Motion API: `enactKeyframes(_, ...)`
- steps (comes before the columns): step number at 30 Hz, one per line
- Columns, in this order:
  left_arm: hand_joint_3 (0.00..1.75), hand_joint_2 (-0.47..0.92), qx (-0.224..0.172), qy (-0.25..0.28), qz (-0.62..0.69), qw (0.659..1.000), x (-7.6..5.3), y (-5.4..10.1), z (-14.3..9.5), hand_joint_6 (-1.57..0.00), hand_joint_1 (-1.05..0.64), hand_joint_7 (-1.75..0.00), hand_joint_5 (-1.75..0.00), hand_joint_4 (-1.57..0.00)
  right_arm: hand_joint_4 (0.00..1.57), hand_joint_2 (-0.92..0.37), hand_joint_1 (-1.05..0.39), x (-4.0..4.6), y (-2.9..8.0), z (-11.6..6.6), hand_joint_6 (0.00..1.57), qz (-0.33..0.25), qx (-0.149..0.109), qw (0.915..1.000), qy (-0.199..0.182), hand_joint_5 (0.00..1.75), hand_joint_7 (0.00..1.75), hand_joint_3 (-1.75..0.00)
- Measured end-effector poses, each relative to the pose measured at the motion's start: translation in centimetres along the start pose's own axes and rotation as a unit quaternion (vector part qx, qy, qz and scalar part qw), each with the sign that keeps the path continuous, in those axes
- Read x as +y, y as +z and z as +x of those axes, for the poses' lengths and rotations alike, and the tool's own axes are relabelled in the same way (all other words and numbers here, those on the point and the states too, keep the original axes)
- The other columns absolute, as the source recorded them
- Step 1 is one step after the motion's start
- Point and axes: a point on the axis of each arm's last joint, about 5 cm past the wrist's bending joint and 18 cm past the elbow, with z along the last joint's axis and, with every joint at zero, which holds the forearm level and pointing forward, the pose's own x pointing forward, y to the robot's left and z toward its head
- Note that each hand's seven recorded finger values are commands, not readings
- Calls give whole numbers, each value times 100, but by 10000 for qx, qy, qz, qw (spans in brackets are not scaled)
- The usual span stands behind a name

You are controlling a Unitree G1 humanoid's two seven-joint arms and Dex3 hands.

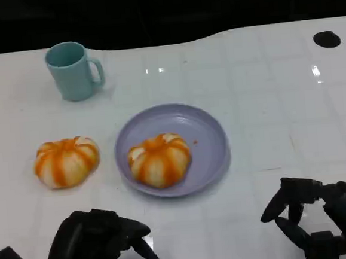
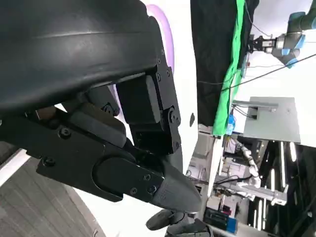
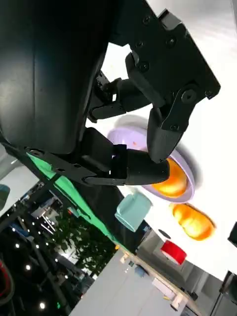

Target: Grasp the bread from the table and place it into the plate.

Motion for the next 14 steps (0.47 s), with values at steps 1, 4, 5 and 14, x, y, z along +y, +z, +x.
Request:
enactKeyframes(1,0,89,9,6,-5,10000,7,-3,-5,-155,-95,0,-96,-121,77,-55,-29,2,-3,8,77,6,-17,10000,-7,175,128,-99)
enactKeyframes(4,0,89,16,24,-21,10000,27,-7,-15,-155,-95,0,-96,-121,76,-54,-30,8,-18,25,77,15,-82,10000,-22,175,129,-100)
enactKeyframes(5,0,89,21,33,-22,10000,30,-10,-16,-155,-95,0,-96,-121,76,-53,-30,12,-23,27,77,22,-94,10000,-19,175,129,-100)
enactKeyframes(14,0,90,17,40,13,10000,36,-16,-13,-157,-97,-1,-98,-121,75,-50,-29,49,-39,26,75,99,-119,9999,12,174,131,-104)
